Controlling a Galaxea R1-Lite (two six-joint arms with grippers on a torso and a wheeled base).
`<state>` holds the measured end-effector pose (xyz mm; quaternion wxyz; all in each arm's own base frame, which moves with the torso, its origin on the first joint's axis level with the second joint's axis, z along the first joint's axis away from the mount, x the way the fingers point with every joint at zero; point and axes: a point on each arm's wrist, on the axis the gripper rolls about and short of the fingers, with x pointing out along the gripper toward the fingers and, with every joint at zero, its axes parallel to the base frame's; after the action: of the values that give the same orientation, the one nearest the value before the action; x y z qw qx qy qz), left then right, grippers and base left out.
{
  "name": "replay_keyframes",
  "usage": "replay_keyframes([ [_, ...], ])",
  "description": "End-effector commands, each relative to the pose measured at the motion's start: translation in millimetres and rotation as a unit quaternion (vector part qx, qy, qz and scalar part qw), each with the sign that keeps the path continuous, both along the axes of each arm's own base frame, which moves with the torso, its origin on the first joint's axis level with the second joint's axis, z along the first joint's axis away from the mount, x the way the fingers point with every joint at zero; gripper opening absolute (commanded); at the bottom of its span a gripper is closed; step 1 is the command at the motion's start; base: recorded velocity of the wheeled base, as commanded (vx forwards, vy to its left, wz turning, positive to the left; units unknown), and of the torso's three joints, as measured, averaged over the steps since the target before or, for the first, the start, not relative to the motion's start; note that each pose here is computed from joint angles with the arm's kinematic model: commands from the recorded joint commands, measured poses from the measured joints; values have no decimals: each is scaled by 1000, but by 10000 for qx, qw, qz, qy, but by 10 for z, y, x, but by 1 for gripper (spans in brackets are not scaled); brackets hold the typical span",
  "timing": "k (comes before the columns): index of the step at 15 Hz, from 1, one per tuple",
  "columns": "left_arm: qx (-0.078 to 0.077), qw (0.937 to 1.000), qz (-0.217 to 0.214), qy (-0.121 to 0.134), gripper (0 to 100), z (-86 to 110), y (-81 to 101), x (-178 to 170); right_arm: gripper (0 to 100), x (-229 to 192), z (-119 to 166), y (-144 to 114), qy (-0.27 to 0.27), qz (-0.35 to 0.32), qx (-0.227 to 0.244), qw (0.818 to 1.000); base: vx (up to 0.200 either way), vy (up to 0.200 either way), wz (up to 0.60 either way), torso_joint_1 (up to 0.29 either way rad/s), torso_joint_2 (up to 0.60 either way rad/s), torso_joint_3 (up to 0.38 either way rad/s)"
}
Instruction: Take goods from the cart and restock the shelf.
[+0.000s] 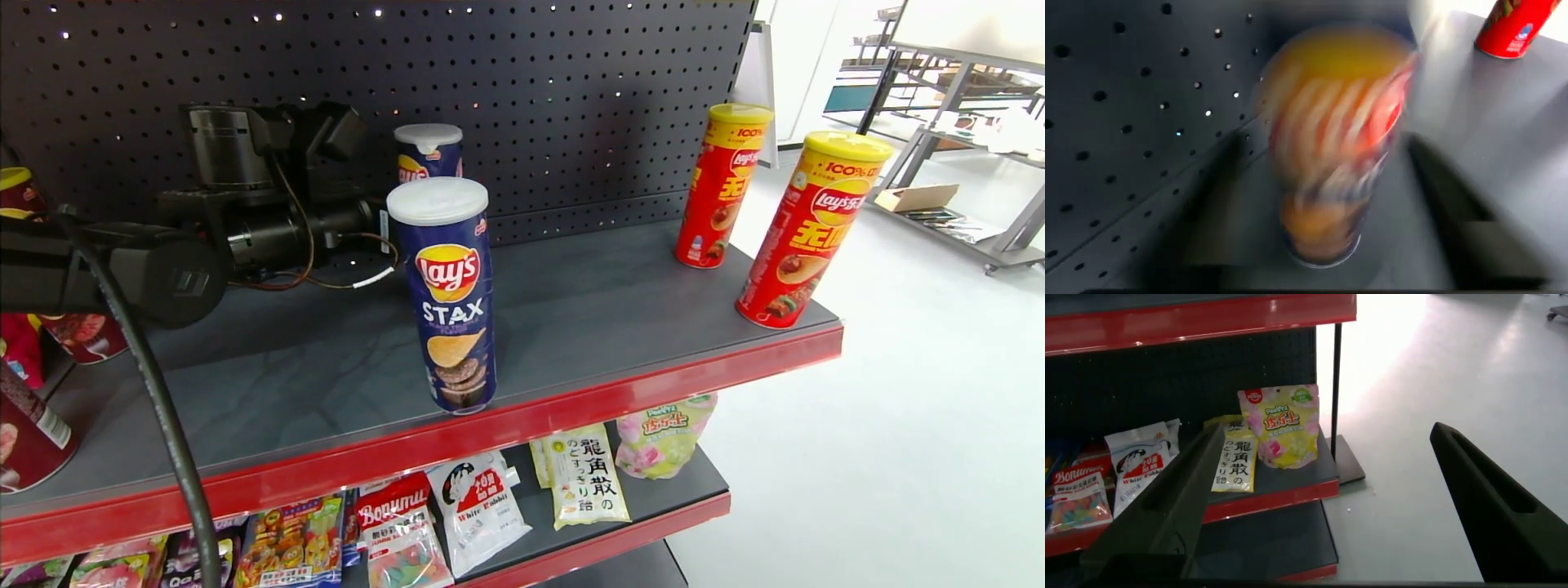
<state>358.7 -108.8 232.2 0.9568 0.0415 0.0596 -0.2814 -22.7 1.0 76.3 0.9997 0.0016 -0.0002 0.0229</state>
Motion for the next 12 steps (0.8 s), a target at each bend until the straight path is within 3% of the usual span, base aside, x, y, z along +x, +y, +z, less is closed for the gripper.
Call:
replay_keyframes([
  [1,-16,10000,-8,-57,100,31,0,-22,100,0,0,0,-6,1,-1,10000,0,0,0,0,0,0],
  [9,33,9998,181,28,100,39,163,-274,100,0,0,0,-6,1,-1,10000,0,0,0,0,0,0],
  [12,93,9989,394,227,100,-22,381,-705,100,0,0,0,-6,1,-1,10000,0,0,0,0,0,0],
])
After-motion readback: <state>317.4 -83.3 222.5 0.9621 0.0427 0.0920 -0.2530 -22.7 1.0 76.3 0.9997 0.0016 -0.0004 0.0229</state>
